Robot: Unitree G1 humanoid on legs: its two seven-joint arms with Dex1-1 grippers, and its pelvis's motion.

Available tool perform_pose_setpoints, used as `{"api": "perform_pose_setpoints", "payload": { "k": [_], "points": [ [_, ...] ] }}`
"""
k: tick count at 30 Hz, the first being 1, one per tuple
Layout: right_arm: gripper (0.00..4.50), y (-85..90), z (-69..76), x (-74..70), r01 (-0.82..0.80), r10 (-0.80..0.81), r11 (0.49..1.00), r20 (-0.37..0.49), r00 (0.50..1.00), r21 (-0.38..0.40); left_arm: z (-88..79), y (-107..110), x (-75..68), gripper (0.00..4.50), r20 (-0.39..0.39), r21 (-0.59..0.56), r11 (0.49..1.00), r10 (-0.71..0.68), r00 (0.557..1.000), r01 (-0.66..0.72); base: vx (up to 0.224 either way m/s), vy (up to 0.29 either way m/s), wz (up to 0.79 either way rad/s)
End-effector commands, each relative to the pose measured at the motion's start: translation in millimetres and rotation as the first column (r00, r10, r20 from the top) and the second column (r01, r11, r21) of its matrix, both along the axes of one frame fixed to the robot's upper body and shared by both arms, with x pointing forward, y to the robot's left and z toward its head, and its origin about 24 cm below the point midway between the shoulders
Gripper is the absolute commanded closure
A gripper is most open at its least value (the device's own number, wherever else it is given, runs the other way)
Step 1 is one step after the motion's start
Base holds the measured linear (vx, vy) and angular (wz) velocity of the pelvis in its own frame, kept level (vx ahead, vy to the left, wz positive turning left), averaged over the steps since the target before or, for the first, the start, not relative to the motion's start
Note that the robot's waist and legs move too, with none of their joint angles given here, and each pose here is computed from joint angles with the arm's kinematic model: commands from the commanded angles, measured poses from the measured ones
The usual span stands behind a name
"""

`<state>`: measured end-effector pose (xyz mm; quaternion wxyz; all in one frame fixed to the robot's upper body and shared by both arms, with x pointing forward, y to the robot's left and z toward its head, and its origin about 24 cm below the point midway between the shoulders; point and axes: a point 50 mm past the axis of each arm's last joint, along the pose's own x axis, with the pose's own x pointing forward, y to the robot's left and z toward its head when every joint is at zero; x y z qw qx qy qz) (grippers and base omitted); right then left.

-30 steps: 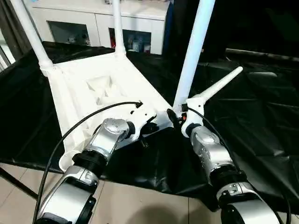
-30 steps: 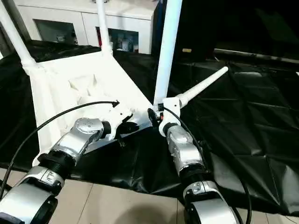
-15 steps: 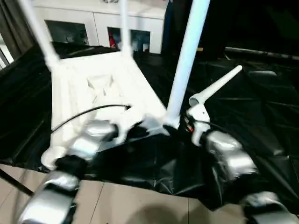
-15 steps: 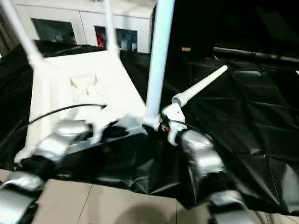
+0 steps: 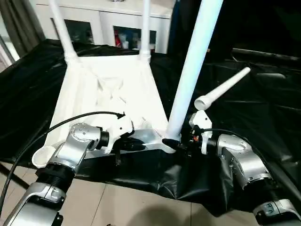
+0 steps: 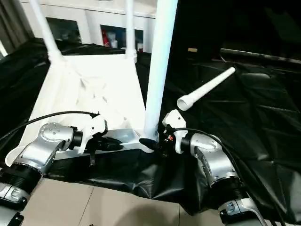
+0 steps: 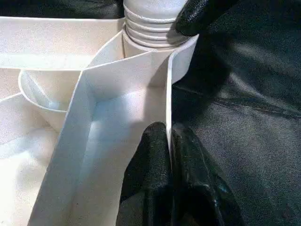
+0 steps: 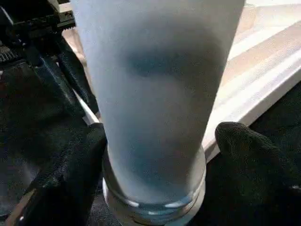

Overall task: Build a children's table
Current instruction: Rotate leg to tighten

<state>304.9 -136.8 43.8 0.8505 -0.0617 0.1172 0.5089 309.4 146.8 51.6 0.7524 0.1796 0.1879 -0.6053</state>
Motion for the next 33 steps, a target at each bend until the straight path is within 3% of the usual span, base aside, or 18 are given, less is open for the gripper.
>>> {"api": "perform_pose_setpoints", "payload": {
  "k": [1, 8, 14, 17, 18, 19, 20, 21, 22, 26, 30, 31, 33],
  "points": [
    [0.90, -0.3, 0.5, -2.2, -0.010, 0.010, 1.000, -0.002, 1.000, 0.001, 3.6, -7.8, -2.6, 4.50, 0.003, -0.067, 0.997, -0.031, 0.999, 0.032, 0.000, 0.000, 0.00],
    [1.63, -0.2, -1.6, -4.7, -0.021, 0.020, 1.000, -0.015, 1.000, -0.009, 3.3, -5.8, -4.1, 4.50, -0.002, -0.063, 0.998, -0.028, 1.000, 0.028, 0.000, 0.000, 0.00],
    [1.74, -2.5, -11.8, 3.5, 0.142, -0.143, 0.989, -0.033, 0.989, -0.029, 1.0, -5.5, 0.0, 4.50, 0.007, -0.047, 0.998, 0.033, 0.999, -0.032, 0.000, 0.000, 0.00],
    [1.75, 2.2, -21.5, 11.4, 0.317, -0.318, 0.948, -0.061, 0.946, -0.030, -1.1, -12.1, 10.2, 4.50, 0.018, -0.052, 0.987, 0.152, 0.988, -0.151, 0.000, 0.000, 0.00],
    [1.76, 6.5, -25.5, 15.9, 0.419, -0.419, 0.908, -0.082, 0.904, -0.023, -2.2, -17.6, 16.1, 4.50, 0.022, -0.052, 0.976, 0.214, 0.977, -0.213, 0.000, 0.000, 0.00],
    [1.76, 6.5, -25.5, 15.9, 0.419, -0.419, 0.908, -0.082, 0.904, -0.023, -2.2, -17.6, 16.1, 4.50, 0.022, -0.052, 0.976, 0.214, 0.977, -0.213, 0.000, 0.000, 0.00],
    [1.76, 14.3, -30.0, 21.9, 0.548, -0.546, 0.836, -0.116, 0.830, -0.017, -3.3, -28.5, 24.9, 4.50, 0.032, -0.052, 0.952, 0.303, 0.952, -0.301, 0.000, 0.000, 0.00],
    [1.76, 17.0, -31.2, 23.4, 0.582, -0.579, 0.813, -0.127, 0.805, -0.018, -3.6, -32.2, 27.4, 4.50, 0.034, -0.051, 0.943, 0.330, 0.943, -0.328, 0.000, 0.000, 0.00],
    [1.76, 30.3, -33.5, 27.9, 0.650, -0.646, 0.760, -0.146, 0.749, -0.023, -4.0, -50.5, 34.7, 4.50, 0.040, -0.053, 0.916, 0.401, 0.915, -0.398, 0.000, 0.000, 0.00],
    [1.76, 48.2, -30.5, 31.8, 0.643, -0.643, 0.765, -0.094, 0.760, -0.033, -3.7, -71.0, 37.0, 4.50, 0.052, -0.047, 0.915, 0.403, 0.914, -0.401, 0.000, 0.000, 0.00],
    [1.76, 53.4, -28.2, 32.8, 0.631, -0.630, 0.775, -0.088, 0.772, -0.017, -3.2, -74.9, 38.3, 4.50, 0.074, -0.042, 0.916, 0.400, 0.913, -0.398, 0.000, 0.000, 0.00],
    [1.20, 53.7, -27.1, 33.3, 0.633, -0.630, 0.774, -0.095, 0.771, -0.002, -2.8, -75.3, 38.8, 4.50, 0.078, -0.041, 0.916, 0.401, 0.913, -0.399, 0.000, 0.000, 0.00],
    [1.04, 54.2, -24.4, 34.2, 0.630, -0.624, 0.776, -0.109, 0.774, 0.034, -2.5, -74.9, 40.2, 4.50, 0.085, -0.037, 0.913, 0.407, 0.909, -0.406, 0.000, 0.000, 0.00]
  ]
}}
